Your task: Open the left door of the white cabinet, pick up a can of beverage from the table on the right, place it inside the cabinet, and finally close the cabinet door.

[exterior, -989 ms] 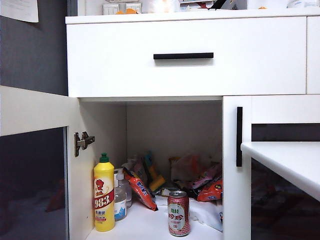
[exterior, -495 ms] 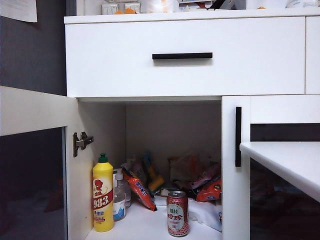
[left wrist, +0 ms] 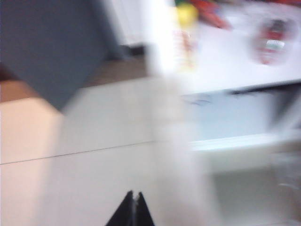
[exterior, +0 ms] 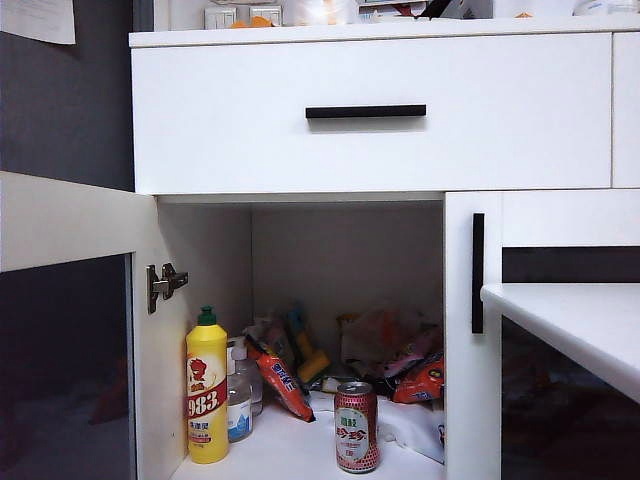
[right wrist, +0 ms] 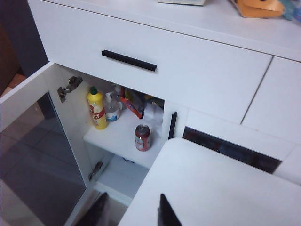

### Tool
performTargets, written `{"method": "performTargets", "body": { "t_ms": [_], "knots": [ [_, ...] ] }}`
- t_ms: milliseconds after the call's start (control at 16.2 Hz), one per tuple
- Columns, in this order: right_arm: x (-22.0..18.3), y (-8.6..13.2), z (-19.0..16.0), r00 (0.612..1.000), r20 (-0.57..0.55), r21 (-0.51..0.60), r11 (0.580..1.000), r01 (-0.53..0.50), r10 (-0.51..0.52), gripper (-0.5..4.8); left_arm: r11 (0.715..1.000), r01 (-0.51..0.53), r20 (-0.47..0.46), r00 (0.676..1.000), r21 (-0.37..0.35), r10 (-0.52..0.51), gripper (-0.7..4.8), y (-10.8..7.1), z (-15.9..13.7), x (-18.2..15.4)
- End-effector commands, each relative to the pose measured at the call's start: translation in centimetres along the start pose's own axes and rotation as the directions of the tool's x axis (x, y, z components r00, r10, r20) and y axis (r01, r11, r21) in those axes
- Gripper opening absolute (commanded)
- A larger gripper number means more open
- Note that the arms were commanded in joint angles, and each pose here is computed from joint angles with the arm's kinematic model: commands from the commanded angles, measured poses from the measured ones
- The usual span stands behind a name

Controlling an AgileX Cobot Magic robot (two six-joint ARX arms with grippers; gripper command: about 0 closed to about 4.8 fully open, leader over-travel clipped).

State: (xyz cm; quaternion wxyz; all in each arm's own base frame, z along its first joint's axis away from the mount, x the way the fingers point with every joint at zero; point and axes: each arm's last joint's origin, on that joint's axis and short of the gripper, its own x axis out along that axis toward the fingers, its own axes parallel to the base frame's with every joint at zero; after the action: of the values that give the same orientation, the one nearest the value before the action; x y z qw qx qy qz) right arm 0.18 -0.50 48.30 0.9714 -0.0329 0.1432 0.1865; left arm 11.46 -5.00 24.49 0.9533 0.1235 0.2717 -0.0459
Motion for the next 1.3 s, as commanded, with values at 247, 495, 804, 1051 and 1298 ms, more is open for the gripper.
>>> {"method": "performTargets", "body": {
  "t_ms": [247, 495, 804, 1051, 1298],
  "knots": [
    [-0.1, 0.0, 0.9, 0.996, 0.090, 0.016, 1.000, -0.004, 0.003, 1.38, 0.952, 0.296, 0.061, 0.955, -0.081, -0.291, -0.06, -1.8, 1.7, 2.1],
    [0.2, 0.1, 0.8, 0.997, 0.082, 0.015, 1.000, -0.003, 0.001, 1.38, 0.910, 0.409, 0.186, 0.901, -0.072, -0.391, -0.06, -3.1, 3.6, 4.2],
    [1.4, 0.3, 0.2, 0.999, 0.036, 0.007, 1.000, 0.000, 0.000, 1.38, 0.868, 0.493, 0.239, 0.850, -0.049, -0.469, -0.06, -5.0, 4.6, 7.9],
    [1.9, 0.3, 0.1, 1.000, 0.029, 0.005, 1.000, 0.003, -0.003, 1.38, 0.861, 0.507, 0.254, 0.839, -0.046, -0.481, -0.06, -5.9, 4.6, 10.0],
    [3.1, 0.5, -0.4, 1.000, 0.004, 0.001, 1.000, 0.005, -0.005, 1.38, 0.842, 0.538, 0.341, 0.796, -0.023, -0.499, -0.06, -6.9, 5.0, 12.1]
  ]
}}
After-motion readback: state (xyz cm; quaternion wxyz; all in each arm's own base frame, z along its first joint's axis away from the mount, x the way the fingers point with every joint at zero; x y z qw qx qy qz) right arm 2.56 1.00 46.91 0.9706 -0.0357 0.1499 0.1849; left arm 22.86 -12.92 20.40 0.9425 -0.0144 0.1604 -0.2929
